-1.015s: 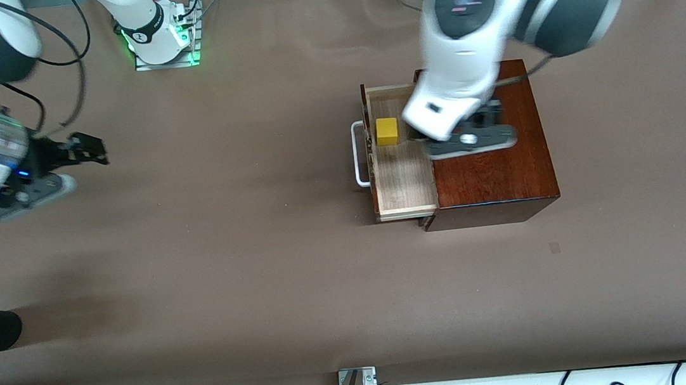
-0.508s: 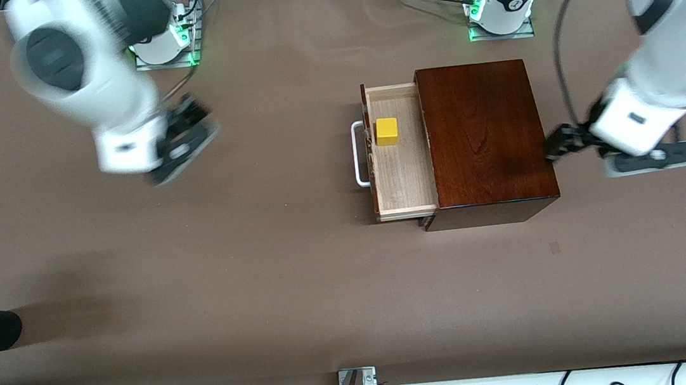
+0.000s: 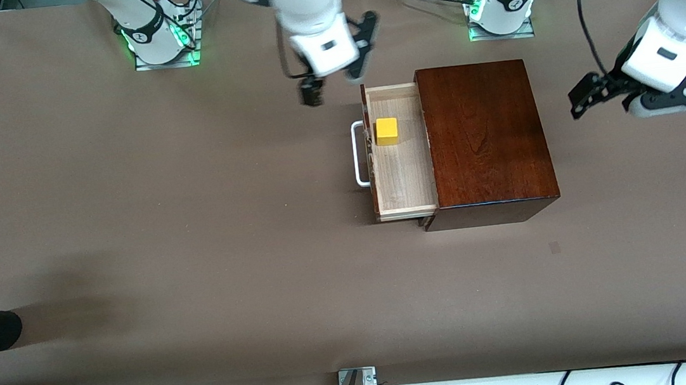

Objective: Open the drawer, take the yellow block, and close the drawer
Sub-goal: 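Lower the open right gripper over the yellow block in the drawer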

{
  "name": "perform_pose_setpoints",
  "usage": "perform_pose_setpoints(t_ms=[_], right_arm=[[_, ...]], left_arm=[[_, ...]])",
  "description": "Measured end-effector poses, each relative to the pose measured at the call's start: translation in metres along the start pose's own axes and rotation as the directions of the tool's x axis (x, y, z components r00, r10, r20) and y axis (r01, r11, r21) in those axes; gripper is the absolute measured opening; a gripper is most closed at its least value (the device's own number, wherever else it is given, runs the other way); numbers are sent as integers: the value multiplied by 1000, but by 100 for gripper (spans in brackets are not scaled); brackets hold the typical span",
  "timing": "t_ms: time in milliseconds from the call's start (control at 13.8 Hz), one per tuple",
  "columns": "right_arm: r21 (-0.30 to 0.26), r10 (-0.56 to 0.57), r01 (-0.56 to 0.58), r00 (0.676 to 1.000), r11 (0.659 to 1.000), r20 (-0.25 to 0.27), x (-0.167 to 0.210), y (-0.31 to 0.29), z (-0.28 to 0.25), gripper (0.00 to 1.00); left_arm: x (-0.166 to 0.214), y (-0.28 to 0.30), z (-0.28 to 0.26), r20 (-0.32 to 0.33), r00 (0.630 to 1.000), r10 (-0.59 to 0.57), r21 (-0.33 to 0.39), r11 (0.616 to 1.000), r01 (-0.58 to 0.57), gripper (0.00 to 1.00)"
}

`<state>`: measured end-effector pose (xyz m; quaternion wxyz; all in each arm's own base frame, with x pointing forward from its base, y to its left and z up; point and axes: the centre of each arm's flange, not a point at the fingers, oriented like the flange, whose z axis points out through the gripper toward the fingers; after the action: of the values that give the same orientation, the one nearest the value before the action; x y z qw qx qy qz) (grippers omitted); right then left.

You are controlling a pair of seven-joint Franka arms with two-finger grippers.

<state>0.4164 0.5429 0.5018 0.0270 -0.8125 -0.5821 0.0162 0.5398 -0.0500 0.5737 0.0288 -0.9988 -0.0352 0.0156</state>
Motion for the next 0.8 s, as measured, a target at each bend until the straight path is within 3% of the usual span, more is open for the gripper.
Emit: perform_pose_setpoints(t_ms=[363,798], right_arm=[[-55,-110,111,994,992,21,59,-43,66,100],[-93,-235,240,970,966,66,85,-41,134,100]], left_arm=[[0,-8,0,6,1000,-4,1,1000,4,100],[-1,-2,-1,5,1000,7,1,1000,-7,100]])
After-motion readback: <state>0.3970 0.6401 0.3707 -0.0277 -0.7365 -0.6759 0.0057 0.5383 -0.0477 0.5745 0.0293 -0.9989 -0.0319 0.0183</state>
